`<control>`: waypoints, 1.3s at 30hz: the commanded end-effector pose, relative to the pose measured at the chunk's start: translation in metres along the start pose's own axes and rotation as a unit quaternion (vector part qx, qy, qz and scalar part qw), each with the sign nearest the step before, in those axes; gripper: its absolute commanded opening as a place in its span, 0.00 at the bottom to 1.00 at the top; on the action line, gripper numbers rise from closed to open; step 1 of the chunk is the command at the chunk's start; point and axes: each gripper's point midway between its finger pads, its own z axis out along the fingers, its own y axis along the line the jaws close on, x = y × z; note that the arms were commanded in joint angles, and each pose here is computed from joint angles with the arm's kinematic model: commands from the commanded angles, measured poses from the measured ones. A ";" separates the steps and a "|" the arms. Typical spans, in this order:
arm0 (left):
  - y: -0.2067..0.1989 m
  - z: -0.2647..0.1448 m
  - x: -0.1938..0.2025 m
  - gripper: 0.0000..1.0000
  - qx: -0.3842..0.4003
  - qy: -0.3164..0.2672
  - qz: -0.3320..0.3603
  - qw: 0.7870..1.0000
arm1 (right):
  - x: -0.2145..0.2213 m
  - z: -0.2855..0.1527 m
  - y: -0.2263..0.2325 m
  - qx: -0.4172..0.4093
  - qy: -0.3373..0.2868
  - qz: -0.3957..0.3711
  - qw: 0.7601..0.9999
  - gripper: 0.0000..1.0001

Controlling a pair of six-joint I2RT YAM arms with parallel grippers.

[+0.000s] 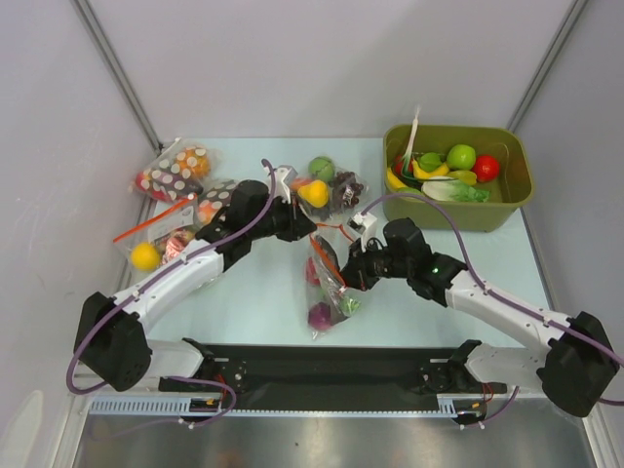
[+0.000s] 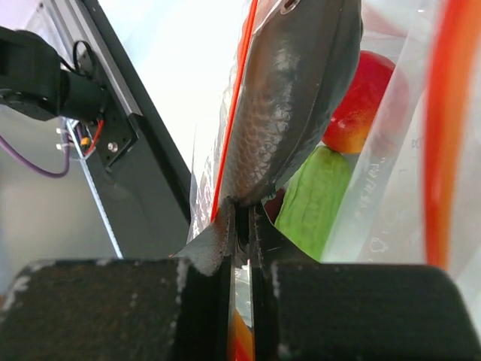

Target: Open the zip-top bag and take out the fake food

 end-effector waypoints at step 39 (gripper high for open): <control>0.036 0.021 0.017 0.00 -0.033 0.015 0.006 0.999 | -0.093 -0.099 -0.018 0.232 -0.285 -0.071 0.927 0.00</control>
